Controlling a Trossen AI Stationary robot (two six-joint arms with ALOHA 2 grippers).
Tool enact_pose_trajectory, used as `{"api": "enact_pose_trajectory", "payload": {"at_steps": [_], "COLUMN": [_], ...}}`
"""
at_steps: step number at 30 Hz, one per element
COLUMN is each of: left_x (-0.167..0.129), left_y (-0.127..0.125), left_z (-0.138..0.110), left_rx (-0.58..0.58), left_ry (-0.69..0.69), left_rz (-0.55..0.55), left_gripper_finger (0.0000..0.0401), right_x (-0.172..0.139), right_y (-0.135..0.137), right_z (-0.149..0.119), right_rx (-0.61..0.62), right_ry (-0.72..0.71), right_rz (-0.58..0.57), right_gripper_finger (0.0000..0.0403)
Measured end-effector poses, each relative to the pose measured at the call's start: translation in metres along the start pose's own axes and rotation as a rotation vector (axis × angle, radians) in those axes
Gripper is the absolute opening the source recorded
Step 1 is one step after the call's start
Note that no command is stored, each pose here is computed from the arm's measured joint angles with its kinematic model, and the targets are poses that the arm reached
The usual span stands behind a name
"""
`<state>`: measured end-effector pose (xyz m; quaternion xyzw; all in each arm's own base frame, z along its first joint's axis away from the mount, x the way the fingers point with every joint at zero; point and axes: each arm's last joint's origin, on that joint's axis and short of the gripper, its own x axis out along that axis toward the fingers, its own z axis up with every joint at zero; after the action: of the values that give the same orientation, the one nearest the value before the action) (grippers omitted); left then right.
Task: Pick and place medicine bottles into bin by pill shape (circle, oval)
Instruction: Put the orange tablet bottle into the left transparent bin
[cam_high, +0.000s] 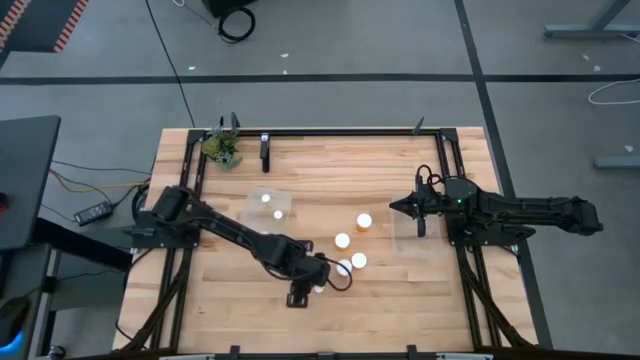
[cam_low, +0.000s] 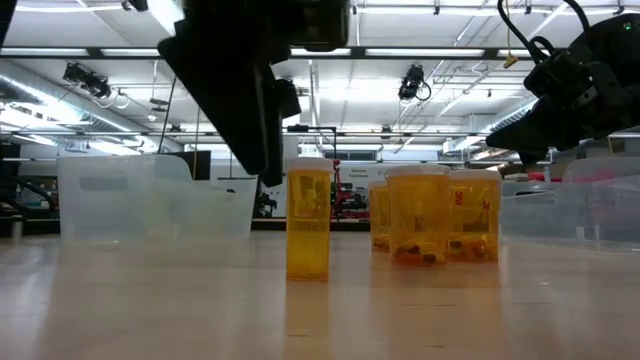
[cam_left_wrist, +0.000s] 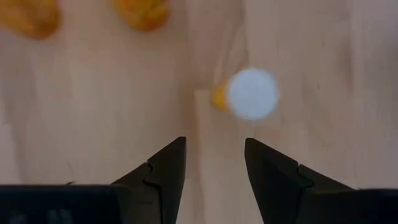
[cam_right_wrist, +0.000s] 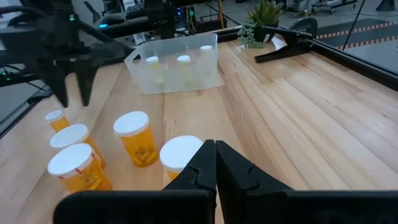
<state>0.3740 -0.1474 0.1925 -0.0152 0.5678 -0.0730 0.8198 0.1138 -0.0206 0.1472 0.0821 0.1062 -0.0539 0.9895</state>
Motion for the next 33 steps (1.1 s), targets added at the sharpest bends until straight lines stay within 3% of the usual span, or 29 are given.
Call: {"api": "enact_pose_trajectory", "payload": {"at_steps": [6, 17, 33], "left_x": [0.011, 0.022, 0.022], "left_y": [-0.010, -0.015, -0.021], "left_z": [0.008, 0.016, 0.021], "left_rx": [0.047, 0.086, 0.243], "left_ry": [0.067, 0.038, -0.036], "left_rz": [-0.005, 0.039, 0.074], "left_gripper_finger": [0.0179, 0.0234, 0.0175], "right_x": [0.000, 0.000, 0.000], "right_y": [0.000, 0.000, 0.000], "right_z": [0.000, 0.000, 0.000], "right_rx": [0.000, 0.000, 0.000], "right_ry": [0.000, -0.001, -0.001], "right_rz": [0.000, 0.000, 0.000], "right_gripper_finger": [0.0010, 0.0010, 0.0010]}}
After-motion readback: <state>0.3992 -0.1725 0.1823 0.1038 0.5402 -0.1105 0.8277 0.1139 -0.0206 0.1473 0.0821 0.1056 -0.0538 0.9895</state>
